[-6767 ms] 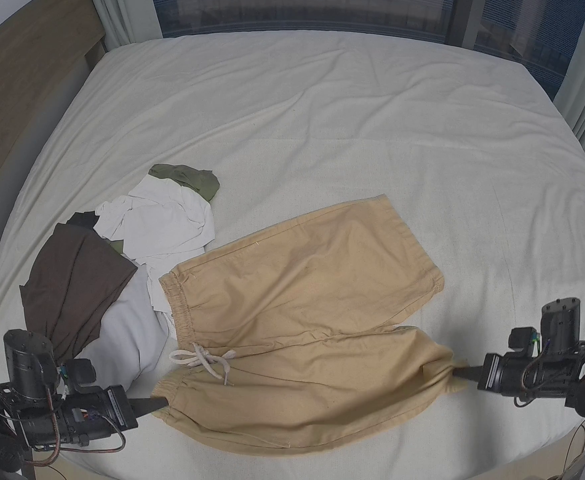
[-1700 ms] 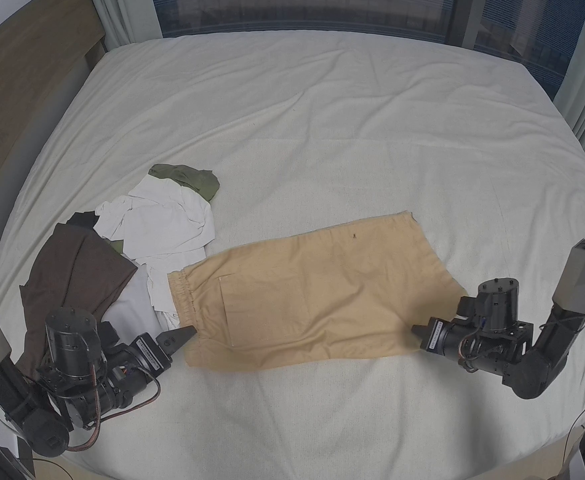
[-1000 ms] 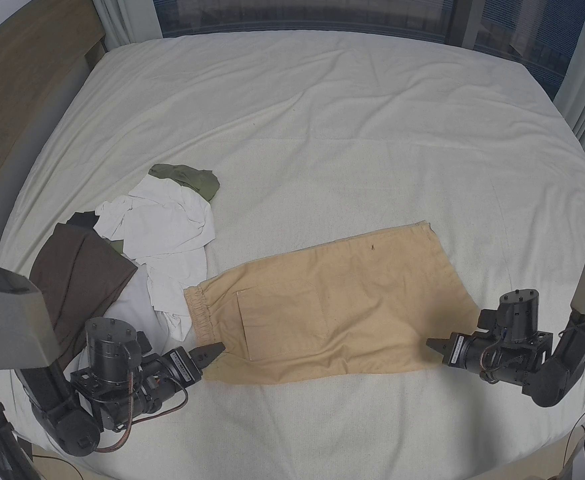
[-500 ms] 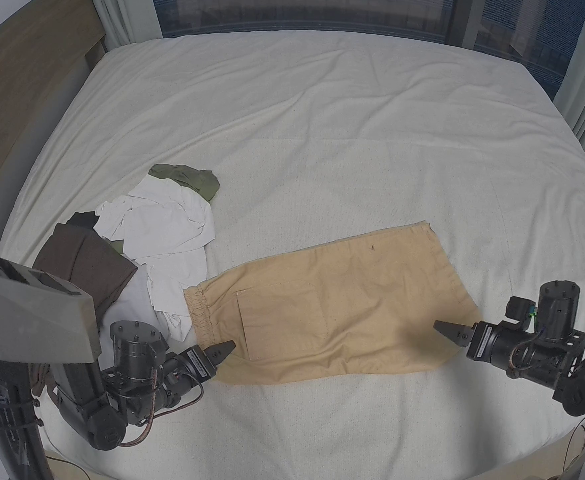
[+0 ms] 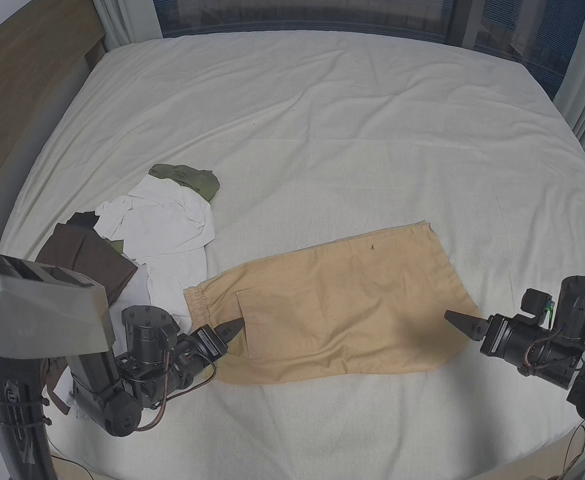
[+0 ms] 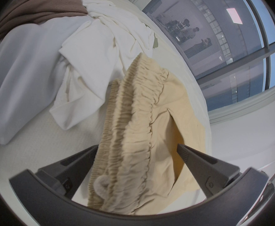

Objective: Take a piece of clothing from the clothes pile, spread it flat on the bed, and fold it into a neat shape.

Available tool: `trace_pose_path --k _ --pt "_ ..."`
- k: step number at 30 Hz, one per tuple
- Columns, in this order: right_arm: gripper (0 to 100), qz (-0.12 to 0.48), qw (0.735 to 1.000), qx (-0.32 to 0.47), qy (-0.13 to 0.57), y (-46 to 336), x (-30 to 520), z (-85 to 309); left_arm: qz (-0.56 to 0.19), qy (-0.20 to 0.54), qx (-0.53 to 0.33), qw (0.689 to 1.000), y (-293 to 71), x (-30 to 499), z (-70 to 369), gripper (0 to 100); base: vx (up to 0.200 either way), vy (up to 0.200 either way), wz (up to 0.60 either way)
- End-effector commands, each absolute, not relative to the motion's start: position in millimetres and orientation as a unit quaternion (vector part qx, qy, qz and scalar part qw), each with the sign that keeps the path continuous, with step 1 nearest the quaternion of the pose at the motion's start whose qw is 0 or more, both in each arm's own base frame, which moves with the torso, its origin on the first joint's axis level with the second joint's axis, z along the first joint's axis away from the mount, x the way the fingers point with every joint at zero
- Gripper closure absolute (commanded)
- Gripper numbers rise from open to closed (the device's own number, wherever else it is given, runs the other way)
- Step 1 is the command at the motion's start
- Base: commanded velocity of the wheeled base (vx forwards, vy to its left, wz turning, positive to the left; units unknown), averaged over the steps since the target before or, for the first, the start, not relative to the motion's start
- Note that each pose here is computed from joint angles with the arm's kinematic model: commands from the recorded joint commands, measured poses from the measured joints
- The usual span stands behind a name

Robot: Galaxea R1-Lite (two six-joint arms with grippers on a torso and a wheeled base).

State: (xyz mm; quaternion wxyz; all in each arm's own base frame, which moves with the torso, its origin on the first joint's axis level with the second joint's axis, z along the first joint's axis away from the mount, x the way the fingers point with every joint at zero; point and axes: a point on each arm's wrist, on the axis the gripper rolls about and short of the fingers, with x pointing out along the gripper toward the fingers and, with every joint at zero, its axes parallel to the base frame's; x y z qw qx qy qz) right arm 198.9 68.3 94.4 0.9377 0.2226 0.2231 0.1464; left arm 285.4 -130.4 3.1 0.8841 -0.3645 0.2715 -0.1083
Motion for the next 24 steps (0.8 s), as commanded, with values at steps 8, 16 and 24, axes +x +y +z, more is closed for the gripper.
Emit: trace_pose_path --k 8,16,24 --pt "0 0.149 0.938 0.223 0.221 68.8 199.1 95.3 -0.11 0.265 -0.378 0.88 -131.5 288.8 4.3 100 0.0 0.0 0.0" --pt "0 0.166 0.935 0.222 0.223 74.8 198.8 95.3 -0.098 0.262 -0.378 0.883 -116.8 267.7 19.3 100 0.0 0.0 0.0" --pt "0 0.174 0.932 0.219 0.231 80.9 203.7 91.5 -0.085 0.263 -0.338 0.899 -90.4 238.1 34.5 100 0.0 0.0 0.0"
